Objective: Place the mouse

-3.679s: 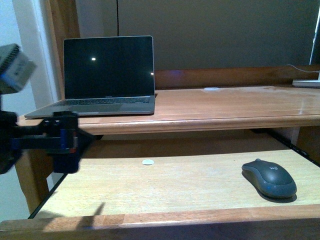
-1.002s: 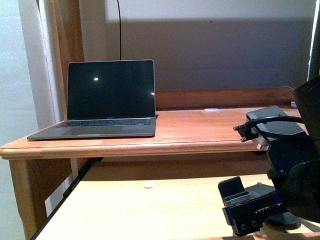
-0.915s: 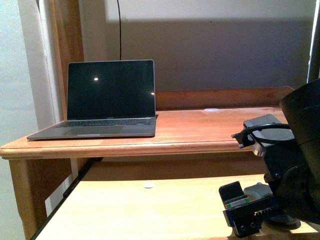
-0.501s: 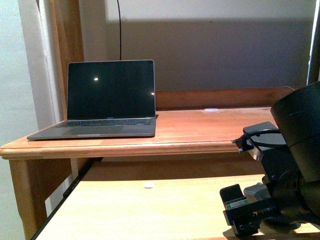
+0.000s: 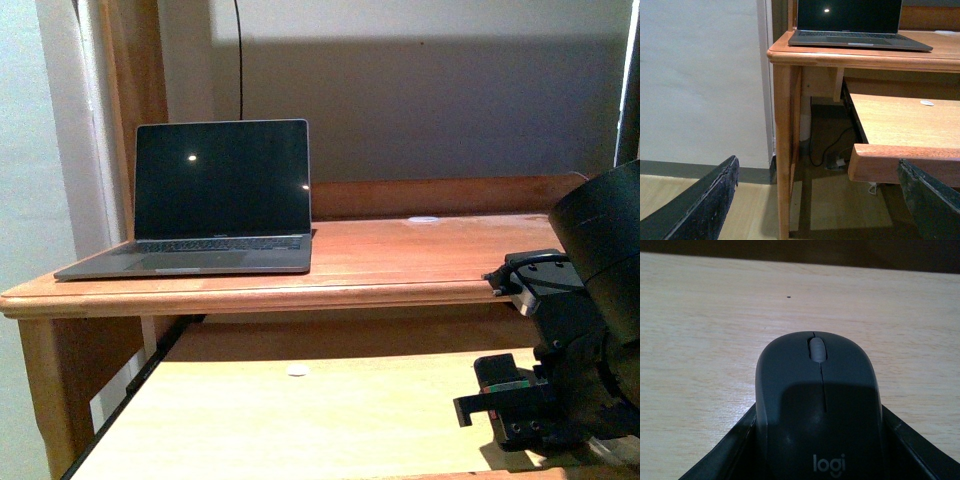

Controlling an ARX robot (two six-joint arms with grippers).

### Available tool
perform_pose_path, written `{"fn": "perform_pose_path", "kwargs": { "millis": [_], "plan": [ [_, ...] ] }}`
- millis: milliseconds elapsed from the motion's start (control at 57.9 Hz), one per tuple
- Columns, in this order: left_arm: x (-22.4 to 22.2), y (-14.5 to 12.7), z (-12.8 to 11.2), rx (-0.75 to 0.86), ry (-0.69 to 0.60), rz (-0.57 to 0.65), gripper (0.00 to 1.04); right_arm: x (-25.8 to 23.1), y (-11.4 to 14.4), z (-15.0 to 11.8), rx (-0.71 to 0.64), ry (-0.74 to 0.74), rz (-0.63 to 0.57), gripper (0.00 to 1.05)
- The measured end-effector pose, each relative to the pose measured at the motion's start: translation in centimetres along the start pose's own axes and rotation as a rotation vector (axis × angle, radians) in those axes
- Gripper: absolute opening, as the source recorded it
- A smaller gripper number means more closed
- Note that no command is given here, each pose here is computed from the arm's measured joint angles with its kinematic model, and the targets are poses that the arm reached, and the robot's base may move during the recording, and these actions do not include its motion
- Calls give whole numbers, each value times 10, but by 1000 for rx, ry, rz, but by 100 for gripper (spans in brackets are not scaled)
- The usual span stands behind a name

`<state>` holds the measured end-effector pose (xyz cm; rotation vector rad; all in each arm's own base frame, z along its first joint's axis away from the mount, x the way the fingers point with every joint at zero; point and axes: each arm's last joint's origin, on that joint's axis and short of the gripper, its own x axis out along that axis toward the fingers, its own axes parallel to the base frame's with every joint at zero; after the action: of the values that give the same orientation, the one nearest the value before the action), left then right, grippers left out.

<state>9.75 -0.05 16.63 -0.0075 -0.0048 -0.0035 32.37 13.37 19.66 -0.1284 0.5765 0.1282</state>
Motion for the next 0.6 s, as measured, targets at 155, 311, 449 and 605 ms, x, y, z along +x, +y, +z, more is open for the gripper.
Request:
{"fn": "perform_pose_path", "kwargs": {
  "millis": [155,311,449,605],
  "plan": [
    [0,0,0,0,0,0,97,-11,-13,10,40,-30,-19,55],
    [0,0,0,0,0,0,97,-34,-24,34,69,-94,-54,55],
    [0,0,0,0,0,0,97,-44,-18,65,72,-146,-54,55],
    [0,0,0,0,0,0,97,-44,6,110,64,-205,-46,55]
  ]
}}
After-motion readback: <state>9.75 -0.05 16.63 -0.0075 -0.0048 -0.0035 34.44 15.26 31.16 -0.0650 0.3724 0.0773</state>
